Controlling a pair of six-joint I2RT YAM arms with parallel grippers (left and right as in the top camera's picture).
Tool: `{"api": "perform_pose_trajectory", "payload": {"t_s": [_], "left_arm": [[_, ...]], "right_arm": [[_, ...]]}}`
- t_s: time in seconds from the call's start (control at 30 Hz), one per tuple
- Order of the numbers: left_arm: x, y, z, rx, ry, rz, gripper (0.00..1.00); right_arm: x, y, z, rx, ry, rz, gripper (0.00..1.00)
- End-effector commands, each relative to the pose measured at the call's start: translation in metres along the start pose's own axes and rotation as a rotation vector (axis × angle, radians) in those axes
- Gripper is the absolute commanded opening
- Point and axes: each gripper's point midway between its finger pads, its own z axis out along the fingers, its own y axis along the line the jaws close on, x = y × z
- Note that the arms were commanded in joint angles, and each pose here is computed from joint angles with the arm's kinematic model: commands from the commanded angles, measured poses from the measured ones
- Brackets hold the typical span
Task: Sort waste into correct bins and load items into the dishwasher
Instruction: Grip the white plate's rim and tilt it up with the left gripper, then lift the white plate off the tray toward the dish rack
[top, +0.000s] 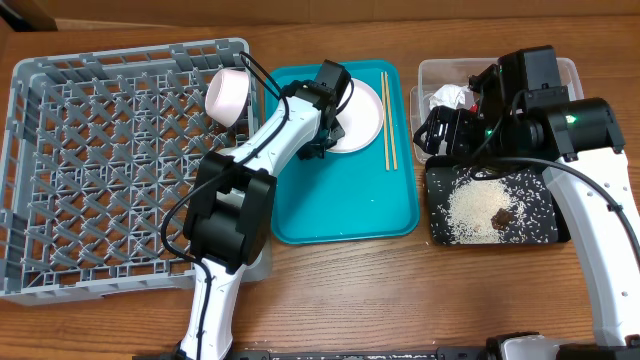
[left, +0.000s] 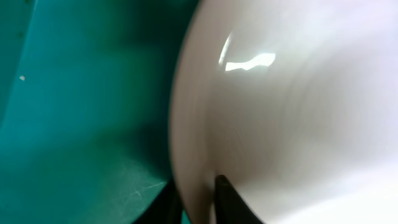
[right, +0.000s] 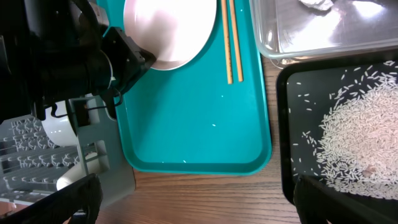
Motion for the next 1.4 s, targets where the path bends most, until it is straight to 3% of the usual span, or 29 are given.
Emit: {"api": "perform_pose_trajectory", "payload": {"t_s": [0.0,0.47,0.67,0.93,1.13,1.37], "left_arm": [[0.008,0.004,0.009,-0.025,0.014,0.007,0.07],[-0.008,-0.003,-0.018,0.024,-0.028,0.120,0.04],[-0.031,-0.004,-0.064,0.093,-0.103,0.199,0.04],[-0.066,0.015,-0.168,0.130,-0.315,0.336,0.04],[-0.084,0.063,-0.240,-0.034,-0.507,0.425,0.04],[-0.109,0.154,-0.333,-0.486,-0.771,0.428,0.04]], "right_arm": [[-0.004,0.002,-0.005,-0.003,-0.020,-0.014,1.00],[-0.004,0.002,-0.005,-0.003,-0.020,-0.014,1.00],[-0.004,0.002,-0.005,-0.003,-0.020,-0.014,1.00],[-0.004,0.002,-0.005,-0.003,-0.020,-0.014,1.00],[-0.004,0.002,-0.005,-0.003,-0.020,-0.014,1.00],[-0.004,0.002,-0.005,-0.003,-0.020,-0.014,1.00]]}}
